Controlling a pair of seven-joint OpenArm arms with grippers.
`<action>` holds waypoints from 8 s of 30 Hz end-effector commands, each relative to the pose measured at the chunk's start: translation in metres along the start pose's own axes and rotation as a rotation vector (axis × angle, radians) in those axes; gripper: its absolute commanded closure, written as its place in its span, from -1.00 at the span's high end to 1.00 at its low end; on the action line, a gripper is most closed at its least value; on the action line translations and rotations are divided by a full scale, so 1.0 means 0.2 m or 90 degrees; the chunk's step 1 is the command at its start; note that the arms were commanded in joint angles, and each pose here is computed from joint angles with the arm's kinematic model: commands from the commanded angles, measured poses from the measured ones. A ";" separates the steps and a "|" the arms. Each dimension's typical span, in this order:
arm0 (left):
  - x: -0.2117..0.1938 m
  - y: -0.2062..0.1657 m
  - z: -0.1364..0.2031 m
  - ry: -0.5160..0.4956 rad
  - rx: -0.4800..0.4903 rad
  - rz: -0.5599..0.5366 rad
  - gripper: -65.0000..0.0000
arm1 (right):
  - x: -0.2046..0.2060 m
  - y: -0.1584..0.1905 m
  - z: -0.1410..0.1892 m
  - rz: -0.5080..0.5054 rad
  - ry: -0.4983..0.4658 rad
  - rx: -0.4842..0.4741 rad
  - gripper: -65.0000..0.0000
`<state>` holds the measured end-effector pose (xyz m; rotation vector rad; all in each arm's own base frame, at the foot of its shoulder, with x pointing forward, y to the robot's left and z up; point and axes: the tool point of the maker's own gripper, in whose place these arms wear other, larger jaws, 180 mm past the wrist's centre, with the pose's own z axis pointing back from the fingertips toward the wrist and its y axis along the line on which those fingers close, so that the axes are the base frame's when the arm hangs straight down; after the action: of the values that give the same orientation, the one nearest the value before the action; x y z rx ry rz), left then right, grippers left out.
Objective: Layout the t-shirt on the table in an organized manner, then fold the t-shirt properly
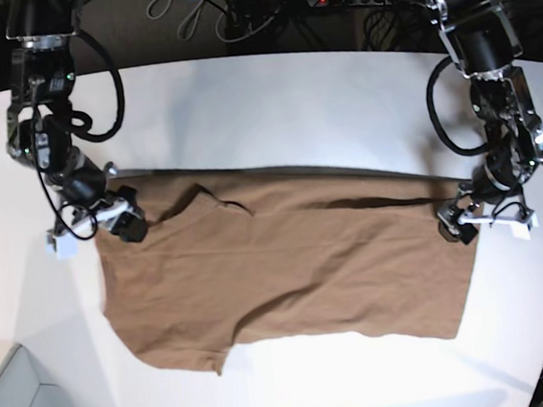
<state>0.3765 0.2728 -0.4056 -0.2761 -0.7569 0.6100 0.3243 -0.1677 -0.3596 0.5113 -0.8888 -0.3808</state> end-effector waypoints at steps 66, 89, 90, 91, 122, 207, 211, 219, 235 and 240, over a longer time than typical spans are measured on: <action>-0.06 0.15 -0.01 0.016 0.033 0.032 -0.60 | 0.03 -0.25 0.37 0.007 -0.056 -0.093 -0.34; -0.07 0.16 0.00 0.016 0.036 0.030 -0.99 | 0.02 -0.38 0.18 -0.059 -0.036 -0.110 0.07; -0.07 0.16 0.00 0.017 0.036 0.030 -0.99 | 0.02 -0.38 0.18 -0.062 -0.036 -0.110 0.07; -0.07 0.16 0.00 0.017 0.036 0.030 -0.99 | 0.01 -0.38 0.18 -0.061 -0.035 -0.111 0.07; -0.19 0.30 0.37 -0.046 0.019 0.062 -0.99 | -0.17 -0.58 0.53 -0.089 -0.036 -0.206 -1.00; 0.46 0.08 0.44 -0.146 -0.022 0.064 0.31 | 0.64 -0.21 -0.42 0.372 -0.026 -0.075 0.41; 0.47 0.03 0.37 -0.130 -0.004 0.039 0.31 | 0.64 -0.32 -0.45 0.366 -0.025 -0.107 0.41; 0.48 0.04 0.24 -0.154 0.010 0.034 0.31 | 0.54 -0.29 -0.49 0.362 -0.006 -0.059 0.41; 0.46 0.04 0.16 -0.158 0.021 0.002 0.31 | 0.42 -0.23 -0.53 0.353 0.013 -0.025 0.40; 0.47 0.04 0.12 -0.156 0.022 0.016 0.31 | 0.38 -0.21 -0.55 0.344 0.014 -0.017 0.33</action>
<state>0.3927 0.3278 -0.3688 -0.1843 -0.8928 0.6973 0.4360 -0.2082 -0.4152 0.2302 -0.8928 0.1034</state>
